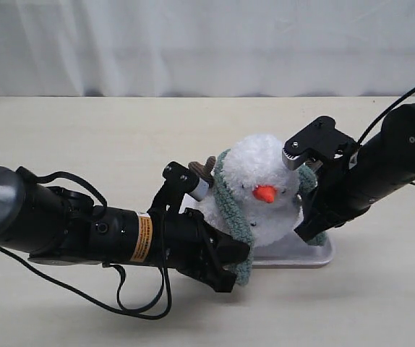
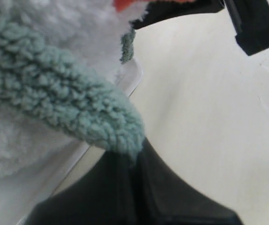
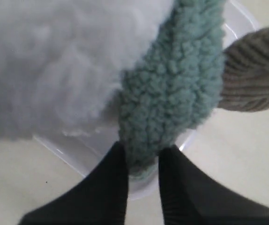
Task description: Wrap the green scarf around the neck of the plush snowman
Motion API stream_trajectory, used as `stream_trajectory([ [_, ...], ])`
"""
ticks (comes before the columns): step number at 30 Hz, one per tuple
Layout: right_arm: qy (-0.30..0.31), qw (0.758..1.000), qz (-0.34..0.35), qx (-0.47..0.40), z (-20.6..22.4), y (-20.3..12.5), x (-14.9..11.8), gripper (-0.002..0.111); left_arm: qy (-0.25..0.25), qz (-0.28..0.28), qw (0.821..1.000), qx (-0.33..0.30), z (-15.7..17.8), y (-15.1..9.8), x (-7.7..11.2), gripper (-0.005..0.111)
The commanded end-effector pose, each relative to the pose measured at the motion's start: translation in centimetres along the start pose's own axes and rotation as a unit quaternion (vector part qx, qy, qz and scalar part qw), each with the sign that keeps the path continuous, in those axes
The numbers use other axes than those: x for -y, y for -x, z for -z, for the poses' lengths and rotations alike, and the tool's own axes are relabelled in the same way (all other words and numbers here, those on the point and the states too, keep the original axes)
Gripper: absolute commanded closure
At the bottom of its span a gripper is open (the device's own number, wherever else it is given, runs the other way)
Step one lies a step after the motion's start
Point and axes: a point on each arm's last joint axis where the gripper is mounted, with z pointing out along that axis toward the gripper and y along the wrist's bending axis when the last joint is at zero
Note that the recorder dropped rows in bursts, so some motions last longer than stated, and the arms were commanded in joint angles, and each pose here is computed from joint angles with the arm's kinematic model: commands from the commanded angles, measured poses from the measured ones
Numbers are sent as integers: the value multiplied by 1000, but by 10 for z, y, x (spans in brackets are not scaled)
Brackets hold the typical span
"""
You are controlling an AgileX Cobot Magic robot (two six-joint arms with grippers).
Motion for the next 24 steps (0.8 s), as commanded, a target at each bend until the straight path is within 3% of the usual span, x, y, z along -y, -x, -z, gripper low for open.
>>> stream_trajectory([
  [1,8,1000,2,-15,4,-3,-2,104,-8,0,1000,6,0,3,2,107],
  [8,67,995,4,-79,10,-15,-13,104,-5,7,1000,11,0,4,1,107],
  [16,187,982,5,-32,15,-7,-34,104,-5,10,1000,13,0,4,1,107],
  [24,205,979,-6,-15,16,-3,-37,104,-48,23,998,39,0,9,9,107],
])
